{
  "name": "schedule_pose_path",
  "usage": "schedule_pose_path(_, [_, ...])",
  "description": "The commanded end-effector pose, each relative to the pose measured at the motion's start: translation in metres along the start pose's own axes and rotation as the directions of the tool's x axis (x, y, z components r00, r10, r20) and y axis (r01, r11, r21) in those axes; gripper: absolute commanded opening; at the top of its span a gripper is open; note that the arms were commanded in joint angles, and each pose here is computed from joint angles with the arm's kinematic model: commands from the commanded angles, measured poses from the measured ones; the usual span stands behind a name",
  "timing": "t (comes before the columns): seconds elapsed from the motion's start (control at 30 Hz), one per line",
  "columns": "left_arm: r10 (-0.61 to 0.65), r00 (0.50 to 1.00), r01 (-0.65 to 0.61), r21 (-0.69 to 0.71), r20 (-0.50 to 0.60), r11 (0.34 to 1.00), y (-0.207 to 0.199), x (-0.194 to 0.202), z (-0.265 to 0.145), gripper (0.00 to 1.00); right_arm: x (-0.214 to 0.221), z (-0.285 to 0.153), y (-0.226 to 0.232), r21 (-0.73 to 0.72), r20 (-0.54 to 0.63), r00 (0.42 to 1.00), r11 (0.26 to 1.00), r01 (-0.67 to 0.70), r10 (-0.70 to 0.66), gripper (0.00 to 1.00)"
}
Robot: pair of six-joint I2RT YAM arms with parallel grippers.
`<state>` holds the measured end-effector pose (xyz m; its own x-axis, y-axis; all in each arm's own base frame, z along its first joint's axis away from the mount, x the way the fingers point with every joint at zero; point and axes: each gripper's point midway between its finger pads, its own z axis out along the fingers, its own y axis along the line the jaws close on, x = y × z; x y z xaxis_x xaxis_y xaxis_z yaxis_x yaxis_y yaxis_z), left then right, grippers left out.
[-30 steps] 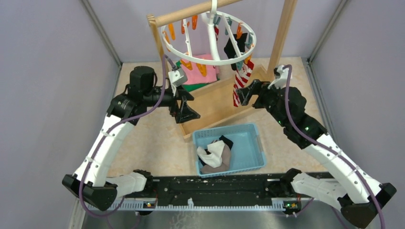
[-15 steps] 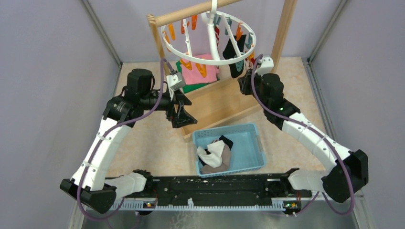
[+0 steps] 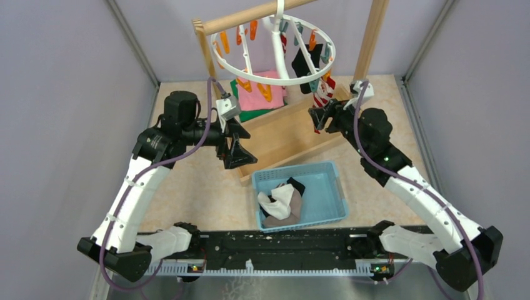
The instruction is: Remove the socks clipped to the hanger
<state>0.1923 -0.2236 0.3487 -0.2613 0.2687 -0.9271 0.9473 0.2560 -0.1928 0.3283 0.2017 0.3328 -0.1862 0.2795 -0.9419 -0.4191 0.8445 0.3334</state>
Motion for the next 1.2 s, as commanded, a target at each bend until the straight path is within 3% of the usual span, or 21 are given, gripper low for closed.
schedule_pose_path(0.0, [0.043,0.998,-0.043,0.015,0.047,0.999,-0.011,-0.017,-0.008,0.99,0.011,-0.019,-0.015,0.086,-0.047,0.998,0.996,-0.027,0.031,0.67])
schedule_pose_path(0.17, [0.027,0.999,-0.028,0.027,0.046,0.999,-0.012,-0.018,-0.008,0.99,0.016,-0.016,-0.046,0.237,-0.060,0.998,0.970,0.047,-0.034,0.84])
schedule_pose_path(0.3, [0.029,0.999,-0.030,0.023,0.045,0.999,-0.012,-0.019,-0.009,0.99,0.008,0.012,-0.050,0.247,-0.057,0.994,0.963,0.108,-0.097,0.87])
schedule_pose_path(0.37, [0.030,0.999,-0.031,0.021,0.045,0.999,-0.013,-0.020,-0.009,0.99,-0.001,0.028,-0.047,0.238,-0.021,0.991,0.962,0.133,-0.132,0.79])
schedule_pose_path(0.43, [0.027,0.999,-0.028,0.022,0.044,0.999,-0.013,-0.019,-0.010,0.99,-0.008,0.040,-0.042,0.207,0.012,0.987,0.966,0.153,-0.159,0.62])
schedule_pose_path(0.57, [0.019,0.999,-0.020,0.018,0.043,1.000,-0.014,-0.019,-0.011,0.99,-0.019,0.042,-0.026,0.135,0.075,0.987,0.982,0.129,-0.140,0.00])
schedule_pose_path(0.7, [0.023,0.999,-0.023,0.001,0.049,1.000,-0.010,-0.020,-0.010,0.99,-0.017,0.023,0.000,-0.007,0.103,0.994,0.999,0.047,-0.046,0.00])
schedule_pose_path(0.8, [0.013,0.998,-0.012,-0.003,0.054,1.000,-0.007,-0.020,-0.009,0.98,-0.005,0.010,0.037,-0.170,0.049,0.999,0.985,-0.011,0.020,0.00])
schedule_pose_path(1.0, [0.006,0.998,-0.005,-0.012,0.067,1.000,-0.003,-0.023,-0.007,0.98,0.020,-0.026,0.120,-0.479,-0.100,0.991,0.868,-0.131,0.094,0.00])
schedule_pose_path(1.17, [0.005,0.996,-0.002,-0.037,0.085,0.999,0.000,-0.027,-0.009,0.99,0.032,-0.047,0.154,-0.605,-0.207,0.969,0.760,-0.237,0.138,0.00])
